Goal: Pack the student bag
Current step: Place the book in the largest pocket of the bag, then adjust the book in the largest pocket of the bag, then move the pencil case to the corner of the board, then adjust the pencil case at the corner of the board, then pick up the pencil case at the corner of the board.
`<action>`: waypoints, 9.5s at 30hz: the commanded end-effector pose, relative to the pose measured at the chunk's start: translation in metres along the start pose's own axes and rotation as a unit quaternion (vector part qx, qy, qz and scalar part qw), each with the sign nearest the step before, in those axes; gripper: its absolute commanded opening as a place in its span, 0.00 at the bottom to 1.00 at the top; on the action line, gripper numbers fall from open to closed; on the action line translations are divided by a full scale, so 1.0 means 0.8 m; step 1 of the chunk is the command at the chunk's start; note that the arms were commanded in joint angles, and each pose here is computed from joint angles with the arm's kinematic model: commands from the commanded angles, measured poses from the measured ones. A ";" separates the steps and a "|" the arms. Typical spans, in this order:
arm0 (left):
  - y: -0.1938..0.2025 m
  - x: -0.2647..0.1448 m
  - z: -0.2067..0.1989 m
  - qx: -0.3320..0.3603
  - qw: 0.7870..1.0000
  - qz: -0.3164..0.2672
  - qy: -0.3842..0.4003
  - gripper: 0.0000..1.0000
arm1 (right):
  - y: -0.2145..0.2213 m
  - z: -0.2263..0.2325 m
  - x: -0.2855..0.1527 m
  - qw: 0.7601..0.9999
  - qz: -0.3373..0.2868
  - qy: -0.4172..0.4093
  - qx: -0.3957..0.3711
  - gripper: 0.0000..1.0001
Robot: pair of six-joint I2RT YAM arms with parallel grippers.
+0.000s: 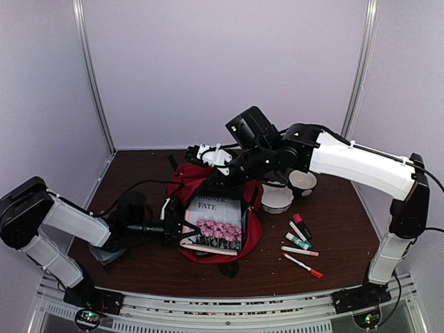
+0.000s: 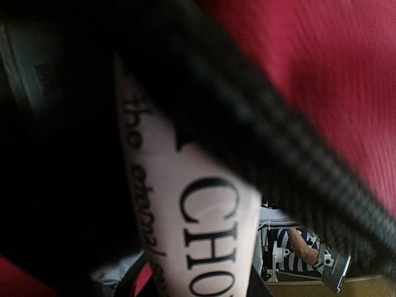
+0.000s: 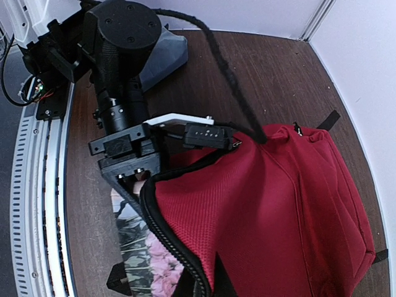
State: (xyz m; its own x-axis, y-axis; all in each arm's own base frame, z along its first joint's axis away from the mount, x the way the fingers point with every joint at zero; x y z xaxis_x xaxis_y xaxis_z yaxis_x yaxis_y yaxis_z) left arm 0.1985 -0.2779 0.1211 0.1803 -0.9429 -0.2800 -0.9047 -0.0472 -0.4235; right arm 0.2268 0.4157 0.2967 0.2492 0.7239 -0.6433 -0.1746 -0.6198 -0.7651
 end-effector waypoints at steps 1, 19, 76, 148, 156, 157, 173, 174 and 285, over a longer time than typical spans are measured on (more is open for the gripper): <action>-0.046 -0.006 -0.004 0.039 0.997 -0.073 0.009 0.26 | -0.023 0.023 -0.019 0.998 -0.044 -0.037 -0.010 0.00; -0.138 0.053 0.023 0.043 0.993 -0.107 -0.034 0.30 | -0.027 0.032 -0.013 0.998 -0.043 -0.050 -0.018 0.00; -0.051 0.080 0.020 0.057 0.951 -0.202 -0.226 0.00 | -0.010 0.022 0.003 0.998 -0.022 -0.053 0.015 0.00; -0.035 -0.319 0.084 -0.080 0.760 -0.068 -0.641 0.60 | 0.098 -0.009 0.080 0.977 0.077 -0.156 0.124 0.37; -0.042 -0.291 0.125 -0.091 0.763 -0.014 -0.640 0.33 | 0.091 -0.007 0.071 0.978 0.069 -0.159 0.120 0.37; -0.041 -0.287 0.126 -0.093 0.768 -0.014 -0.633 0.30 | 0.090 -0.007 0.070 0.978 0.068 -0.159 0.120 0.37; -0.027 -0.171 0.076 0.004 0.833 0.041 -0.551 0.00 | 0.090 -0.007 0.071 0.978 0.066 -0.159 0.122 0.36; -0.023 -0.165 0.077 0.004 0.833 0.049 -0.551 0.00 | 0.090 -0.007 0.071 0.977 0.066 -0.159 0.123 0.35; -0.062 -0.180 0.010 0.027 0.906 0.080 -0.415 0.00 | 0.083 -0.010 0.072 0.976 0.066 -0.160 0.130 0.01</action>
State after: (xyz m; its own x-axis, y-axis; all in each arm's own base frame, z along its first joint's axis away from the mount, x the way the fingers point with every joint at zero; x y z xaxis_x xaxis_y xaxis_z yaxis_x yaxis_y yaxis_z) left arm 0.2166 -0.1431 0.1329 0.2014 -0.3648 -0.9091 -0.9606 0.1079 -0.2561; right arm 0.2341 0.4104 0.1865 -0.1110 0.6989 -0.7065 -0.4359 -0.6731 -0.5974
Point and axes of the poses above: each gripper's point midway between its finger pads, its own x axis out along the fingers, its own z axis along the line the jaws close on, y = z × x, the point moved 4 cm from there along -x, back along the fingers, and after that the axes turned 11 degrees about x, right-handed, at the moved point
